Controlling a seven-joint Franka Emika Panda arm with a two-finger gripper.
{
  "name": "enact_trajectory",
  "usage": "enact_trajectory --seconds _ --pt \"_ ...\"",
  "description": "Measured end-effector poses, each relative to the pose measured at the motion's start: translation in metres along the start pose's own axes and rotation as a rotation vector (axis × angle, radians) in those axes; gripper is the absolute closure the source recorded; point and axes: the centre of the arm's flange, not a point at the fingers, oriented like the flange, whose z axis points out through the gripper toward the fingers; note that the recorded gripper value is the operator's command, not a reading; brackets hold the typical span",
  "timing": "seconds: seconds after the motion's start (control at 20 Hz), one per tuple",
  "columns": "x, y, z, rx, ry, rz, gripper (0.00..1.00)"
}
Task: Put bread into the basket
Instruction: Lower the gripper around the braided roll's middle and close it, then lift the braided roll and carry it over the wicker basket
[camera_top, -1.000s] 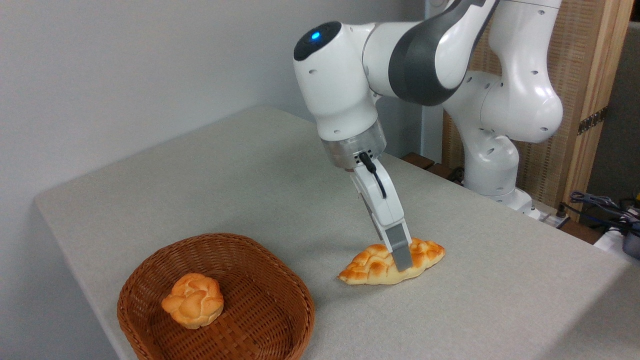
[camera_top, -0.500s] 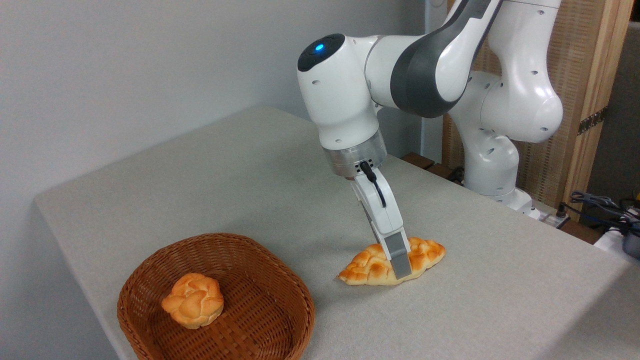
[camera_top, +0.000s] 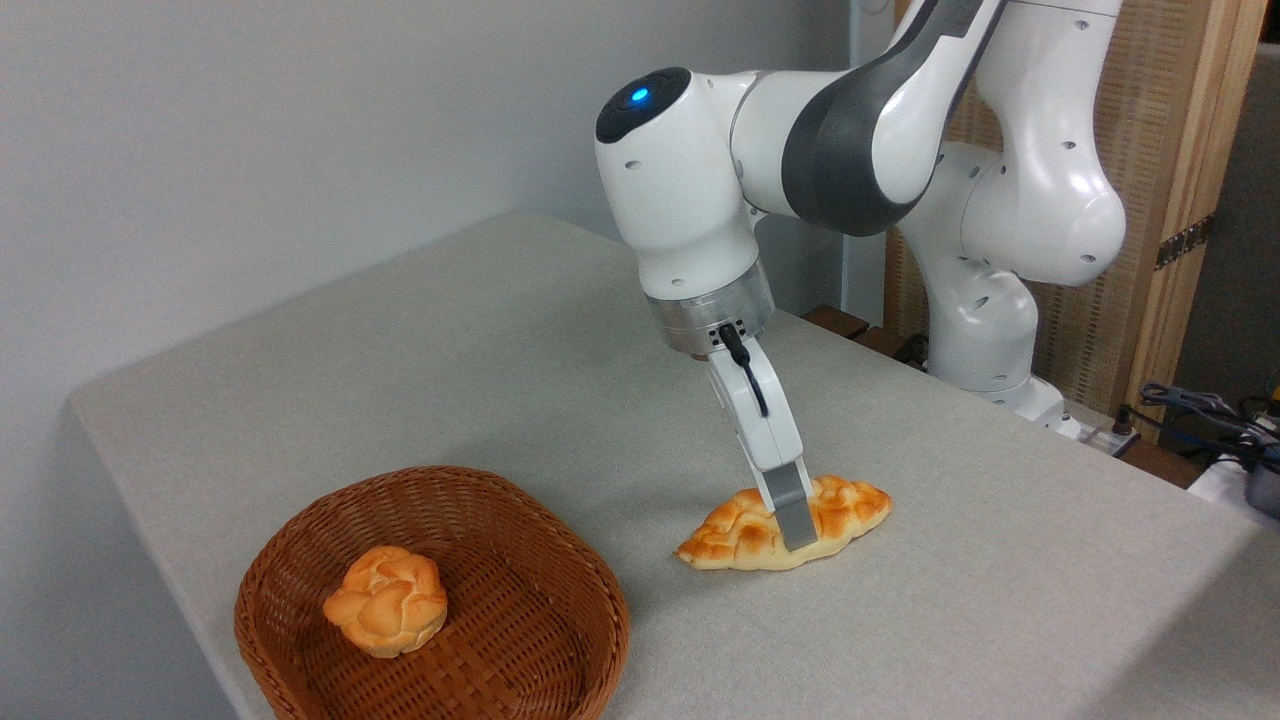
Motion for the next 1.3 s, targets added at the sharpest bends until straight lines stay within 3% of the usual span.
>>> enact_trajectory --seconds 1.0,1.3 --pt "-0.003 -0.001 -0.007 0.005 0.002 -0.007 0.6" --pt "0.001 -0.008 -0.034 0.011 0.123 -0.117 0.6"
